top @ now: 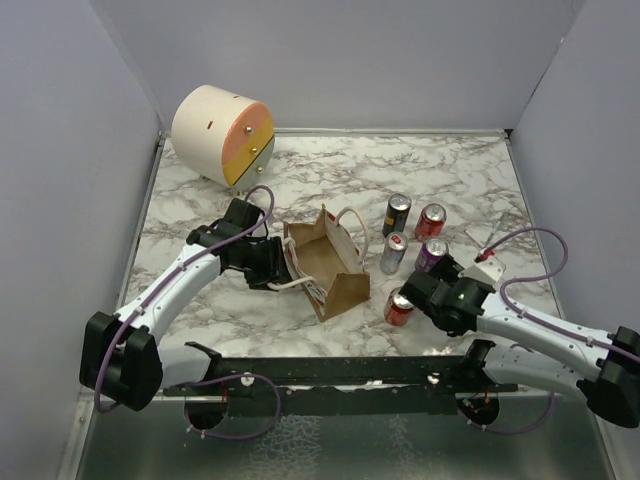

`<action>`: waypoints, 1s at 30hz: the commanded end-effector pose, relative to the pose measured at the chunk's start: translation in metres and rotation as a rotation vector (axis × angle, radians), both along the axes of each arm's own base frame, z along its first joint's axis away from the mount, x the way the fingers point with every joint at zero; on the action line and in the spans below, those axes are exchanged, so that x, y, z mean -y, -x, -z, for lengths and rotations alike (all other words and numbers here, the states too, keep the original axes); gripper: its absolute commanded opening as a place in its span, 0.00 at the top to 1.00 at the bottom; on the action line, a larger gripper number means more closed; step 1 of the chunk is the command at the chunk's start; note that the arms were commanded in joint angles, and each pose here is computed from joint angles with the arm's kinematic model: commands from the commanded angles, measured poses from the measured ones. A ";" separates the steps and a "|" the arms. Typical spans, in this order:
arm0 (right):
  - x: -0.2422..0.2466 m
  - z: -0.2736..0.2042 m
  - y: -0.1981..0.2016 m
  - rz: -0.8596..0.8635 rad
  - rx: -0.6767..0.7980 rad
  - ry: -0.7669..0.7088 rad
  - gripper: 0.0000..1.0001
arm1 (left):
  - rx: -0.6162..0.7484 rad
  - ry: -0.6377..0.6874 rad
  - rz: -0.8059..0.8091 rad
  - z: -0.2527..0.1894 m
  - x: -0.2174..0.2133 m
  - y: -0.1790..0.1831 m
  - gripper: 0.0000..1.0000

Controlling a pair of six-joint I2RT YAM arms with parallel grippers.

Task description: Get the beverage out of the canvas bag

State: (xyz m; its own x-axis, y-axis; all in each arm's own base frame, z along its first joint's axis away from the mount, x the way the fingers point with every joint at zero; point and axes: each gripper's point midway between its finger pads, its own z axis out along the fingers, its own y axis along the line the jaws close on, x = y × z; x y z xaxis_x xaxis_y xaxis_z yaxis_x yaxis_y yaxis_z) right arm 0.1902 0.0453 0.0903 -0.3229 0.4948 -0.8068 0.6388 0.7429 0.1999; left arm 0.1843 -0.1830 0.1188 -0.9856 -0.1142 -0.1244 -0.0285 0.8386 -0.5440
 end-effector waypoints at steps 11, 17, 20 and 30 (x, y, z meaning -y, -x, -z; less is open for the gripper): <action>-0.059 -0.147 -0.020 -0.474 0.119 -0.074 0.00 | 0.295 -0.014 -0.046 -0.076 -0.010 -0.030 0.01; -0.091 -0.226 -0.031 -0.653 0.280 -0.113 0.00 | 0.417 -0.079 -0.109 -0.106 -0.029 -0.040 0.01; -0.100 -0.255 -0.038 -0.686 0.318 -0.103 0.00 | 0.487 -0.101 -0.128 -0.123 -0.036 -0.045 0.01; -0.104 -0.361 -0.031 -0.777 0.509 -0.141 0.00 | 0.989 -0.029 -0.244 -0.297 -0.058 -0.064 0.01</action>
State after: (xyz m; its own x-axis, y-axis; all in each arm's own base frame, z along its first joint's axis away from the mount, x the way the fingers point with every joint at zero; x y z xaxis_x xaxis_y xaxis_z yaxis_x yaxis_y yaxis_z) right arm 0.2329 0.1513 0.3950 -0.3073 0.3844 -0.8705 -0.0724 0.9027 0.4241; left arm 0.2445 -0.1471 0.3269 -0.6452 -0.2293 -0.7288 0.1982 0.8710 -0.4495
